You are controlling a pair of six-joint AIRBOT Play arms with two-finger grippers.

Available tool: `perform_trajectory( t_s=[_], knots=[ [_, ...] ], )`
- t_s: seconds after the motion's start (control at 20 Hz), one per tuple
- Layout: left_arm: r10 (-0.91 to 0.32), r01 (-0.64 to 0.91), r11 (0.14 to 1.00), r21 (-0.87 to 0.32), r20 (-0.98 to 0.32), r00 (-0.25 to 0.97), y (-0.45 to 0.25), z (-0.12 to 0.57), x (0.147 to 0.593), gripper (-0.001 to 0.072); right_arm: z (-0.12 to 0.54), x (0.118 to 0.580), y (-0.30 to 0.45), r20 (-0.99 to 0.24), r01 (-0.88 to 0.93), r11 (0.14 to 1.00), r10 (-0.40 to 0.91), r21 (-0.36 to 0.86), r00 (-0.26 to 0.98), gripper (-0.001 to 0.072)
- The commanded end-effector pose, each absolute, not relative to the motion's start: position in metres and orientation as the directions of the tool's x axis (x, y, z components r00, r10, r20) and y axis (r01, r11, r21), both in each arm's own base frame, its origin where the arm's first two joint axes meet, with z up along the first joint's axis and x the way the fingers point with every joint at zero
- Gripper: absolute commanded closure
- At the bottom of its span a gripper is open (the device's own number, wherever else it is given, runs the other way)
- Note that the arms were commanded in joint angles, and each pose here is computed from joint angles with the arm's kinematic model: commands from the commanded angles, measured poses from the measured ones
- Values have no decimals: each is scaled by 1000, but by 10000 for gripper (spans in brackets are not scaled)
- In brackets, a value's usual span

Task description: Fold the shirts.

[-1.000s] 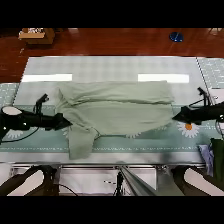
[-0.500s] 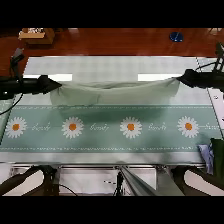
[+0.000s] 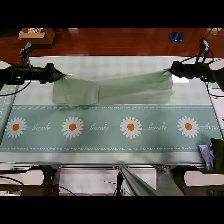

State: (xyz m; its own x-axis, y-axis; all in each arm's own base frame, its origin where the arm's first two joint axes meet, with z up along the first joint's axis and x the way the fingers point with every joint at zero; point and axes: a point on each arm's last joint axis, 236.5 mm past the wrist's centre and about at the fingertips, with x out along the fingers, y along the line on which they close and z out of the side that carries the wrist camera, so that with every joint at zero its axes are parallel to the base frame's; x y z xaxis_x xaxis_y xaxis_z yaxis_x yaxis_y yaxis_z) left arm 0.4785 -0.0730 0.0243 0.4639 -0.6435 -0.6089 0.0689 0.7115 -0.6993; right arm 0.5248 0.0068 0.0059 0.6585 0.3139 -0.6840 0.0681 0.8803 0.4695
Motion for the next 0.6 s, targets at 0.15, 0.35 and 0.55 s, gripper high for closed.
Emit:
perform_trajectory(
  t_s=[0.15,0.35,0.55],
  knots=[
    [-666,-1,680,-733,-619,417,-72,-15,499,675,-40,528,0,-741,95,899,289,428,606,685],
    [-676,-32,672,-740,-630,382,-73,-36,496,459,-59,520,4,-772,97,897,311,431,554,684],
    [-665,-45,671,-740,-628,404,-57,-31,497,128,-50,515,-8,-785,70,922,282,380,552,262]
  ],
)
